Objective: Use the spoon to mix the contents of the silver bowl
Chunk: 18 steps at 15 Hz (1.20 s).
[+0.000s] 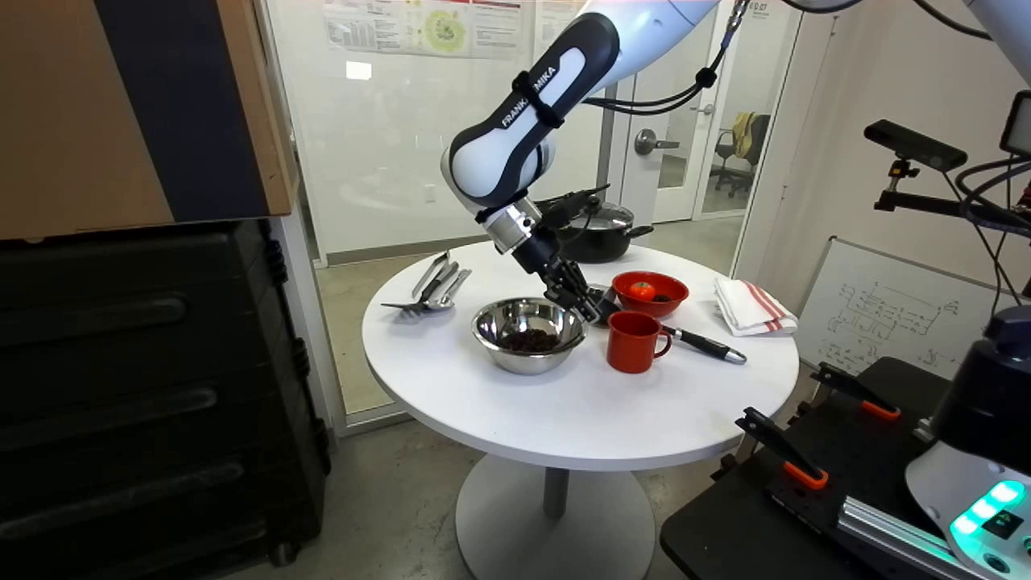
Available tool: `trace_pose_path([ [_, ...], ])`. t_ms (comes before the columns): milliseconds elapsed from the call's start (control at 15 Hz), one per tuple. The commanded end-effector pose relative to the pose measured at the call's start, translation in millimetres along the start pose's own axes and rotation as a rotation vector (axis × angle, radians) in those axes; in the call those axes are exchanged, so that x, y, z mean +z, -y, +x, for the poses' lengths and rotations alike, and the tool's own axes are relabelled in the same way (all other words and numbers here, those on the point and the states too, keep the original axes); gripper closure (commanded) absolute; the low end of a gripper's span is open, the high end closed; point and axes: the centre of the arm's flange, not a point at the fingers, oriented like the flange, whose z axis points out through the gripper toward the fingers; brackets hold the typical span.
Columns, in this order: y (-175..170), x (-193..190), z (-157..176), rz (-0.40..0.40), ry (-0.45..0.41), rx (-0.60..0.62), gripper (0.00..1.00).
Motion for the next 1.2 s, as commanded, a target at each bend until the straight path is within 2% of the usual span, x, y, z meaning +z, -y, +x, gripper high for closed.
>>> trace_pose_path([
  [0,3.0,-6.7,2.1,0.024,0.064,-0.066,0.97],
  [667,16.2,-1.1,20.5,0.089,-0.019,-0.090,0.97],
  [1133,17.2,-5.5,31.5,0.098,-0.144,-0.069,0.97],
])
